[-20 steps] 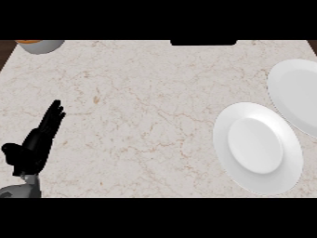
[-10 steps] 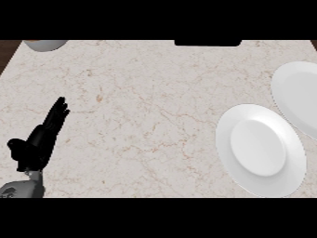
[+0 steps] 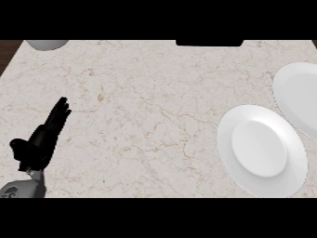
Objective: Pick the cupcake from the plate and place it in the plate
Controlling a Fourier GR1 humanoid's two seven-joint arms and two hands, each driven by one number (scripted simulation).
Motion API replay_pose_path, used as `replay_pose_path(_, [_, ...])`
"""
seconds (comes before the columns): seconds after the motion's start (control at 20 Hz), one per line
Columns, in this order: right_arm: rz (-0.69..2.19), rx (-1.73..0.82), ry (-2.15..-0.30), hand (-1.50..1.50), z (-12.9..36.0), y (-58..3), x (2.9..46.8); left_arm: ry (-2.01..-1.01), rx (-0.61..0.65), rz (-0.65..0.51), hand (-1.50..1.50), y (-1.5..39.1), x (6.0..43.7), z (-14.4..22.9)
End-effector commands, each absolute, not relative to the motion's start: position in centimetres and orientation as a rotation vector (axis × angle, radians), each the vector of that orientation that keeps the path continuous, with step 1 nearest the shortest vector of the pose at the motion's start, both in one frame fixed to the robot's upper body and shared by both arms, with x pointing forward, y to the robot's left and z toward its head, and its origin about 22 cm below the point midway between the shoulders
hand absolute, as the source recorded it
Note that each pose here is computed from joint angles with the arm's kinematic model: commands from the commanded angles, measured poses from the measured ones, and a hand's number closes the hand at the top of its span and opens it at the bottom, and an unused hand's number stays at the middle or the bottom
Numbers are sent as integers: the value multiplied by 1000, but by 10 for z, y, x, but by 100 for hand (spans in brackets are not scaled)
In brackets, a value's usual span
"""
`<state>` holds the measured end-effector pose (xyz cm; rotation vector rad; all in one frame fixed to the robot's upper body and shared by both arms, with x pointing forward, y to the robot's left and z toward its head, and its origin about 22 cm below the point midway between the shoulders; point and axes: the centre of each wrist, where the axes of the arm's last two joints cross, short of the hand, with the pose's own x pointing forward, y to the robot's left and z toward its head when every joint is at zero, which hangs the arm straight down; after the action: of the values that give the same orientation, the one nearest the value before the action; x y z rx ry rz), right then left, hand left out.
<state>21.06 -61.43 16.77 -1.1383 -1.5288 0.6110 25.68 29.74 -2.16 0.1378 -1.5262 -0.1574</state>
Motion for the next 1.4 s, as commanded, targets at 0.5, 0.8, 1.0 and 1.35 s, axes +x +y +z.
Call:
replay_pose_path(0.5, [667, -1001, -1529, 150, 134, -529, 322, -1520, 145, -166, 0, 299, 255, -30])
replay_pose_path(0.8, [344, -904, -1543, 150, 86, -487, 347, -1527, 133, -179, 0, 285, 269, -17])
replay_pose_path(1.0, [406, -970, -1432, -150, 89, -490, 349, -1542, 123, -163, 0, 289, 267, -12])
replay_pose_path(1.35, [138, -839, -1514, -150, 93, -482, 359, -1530, 115, -147, 0, 281, 254, -35])
